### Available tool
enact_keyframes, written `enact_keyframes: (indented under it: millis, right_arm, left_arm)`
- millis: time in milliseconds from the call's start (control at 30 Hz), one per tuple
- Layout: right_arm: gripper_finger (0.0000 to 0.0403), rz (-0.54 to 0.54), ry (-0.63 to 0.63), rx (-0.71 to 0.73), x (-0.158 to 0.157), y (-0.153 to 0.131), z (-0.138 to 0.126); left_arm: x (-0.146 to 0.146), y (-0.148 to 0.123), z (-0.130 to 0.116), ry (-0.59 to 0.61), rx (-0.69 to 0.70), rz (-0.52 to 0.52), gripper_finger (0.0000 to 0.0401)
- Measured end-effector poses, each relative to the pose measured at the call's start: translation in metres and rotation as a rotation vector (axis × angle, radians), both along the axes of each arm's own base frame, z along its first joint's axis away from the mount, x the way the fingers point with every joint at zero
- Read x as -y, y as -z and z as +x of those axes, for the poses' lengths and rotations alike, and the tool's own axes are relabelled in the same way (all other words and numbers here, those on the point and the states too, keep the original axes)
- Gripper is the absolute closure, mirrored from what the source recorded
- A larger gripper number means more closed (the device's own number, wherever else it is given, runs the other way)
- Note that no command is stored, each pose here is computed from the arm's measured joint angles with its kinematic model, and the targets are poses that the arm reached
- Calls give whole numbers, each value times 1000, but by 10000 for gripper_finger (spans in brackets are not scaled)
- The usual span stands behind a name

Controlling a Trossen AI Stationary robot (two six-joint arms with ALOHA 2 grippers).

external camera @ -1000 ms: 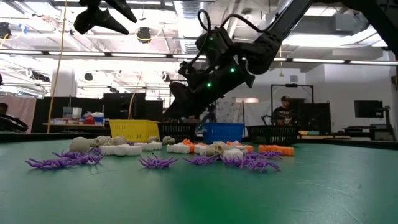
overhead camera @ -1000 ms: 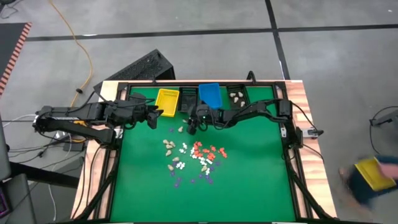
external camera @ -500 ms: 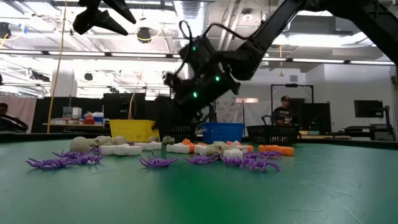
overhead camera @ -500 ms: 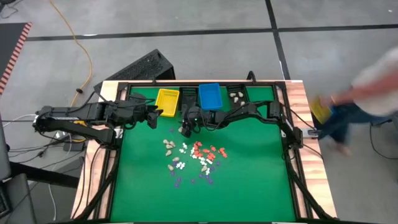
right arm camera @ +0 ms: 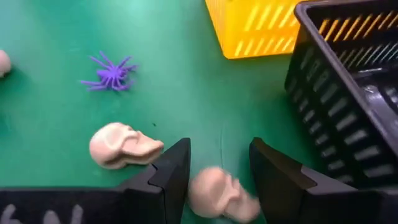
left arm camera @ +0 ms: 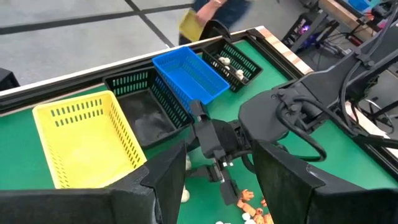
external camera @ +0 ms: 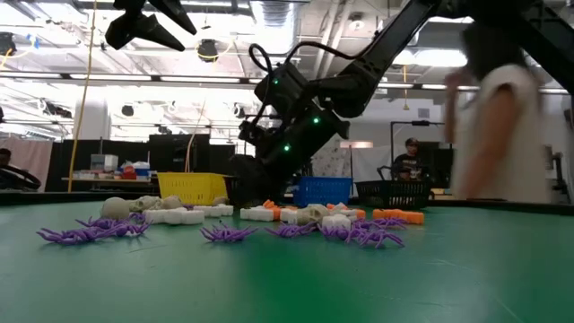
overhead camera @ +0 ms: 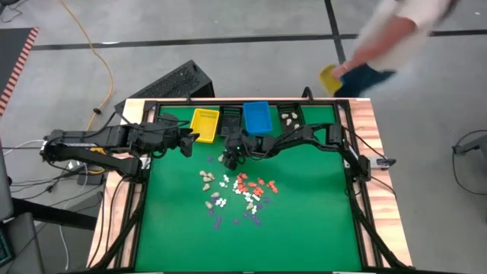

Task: Sort Halloween decoration
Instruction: Put the white skull toy into the right black basket

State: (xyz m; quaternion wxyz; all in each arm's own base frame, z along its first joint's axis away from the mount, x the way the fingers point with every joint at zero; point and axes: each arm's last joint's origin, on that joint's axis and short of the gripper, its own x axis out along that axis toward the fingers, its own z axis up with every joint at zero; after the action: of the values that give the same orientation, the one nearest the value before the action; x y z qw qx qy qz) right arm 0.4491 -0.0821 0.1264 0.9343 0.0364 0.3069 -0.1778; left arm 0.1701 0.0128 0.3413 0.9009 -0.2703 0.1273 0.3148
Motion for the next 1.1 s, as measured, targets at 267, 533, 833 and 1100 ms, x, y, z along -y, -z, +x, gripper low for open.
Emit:
enact_keyframes:
  millis: [267, 533, 833, 1100]
  right_arm:
    - [239, 34, 25, -55, 3, 4, -5]
    - [290, 81, 62, -67, 0, 10, -10]
    - [286, 89, 50, -53, -10, -7, -13]
    - [289, 75, 49, 17, -8, -72, -31]
  left_arm:
    - [0, 0, 0, 1, -1, 0, 225]
    - [0, 0, 0, 1, -2, 0, 225]
    - [0, 0, 0, 2, -3, 0, 225]
    - [0, 1, 0, 2, -7, -1, 225]
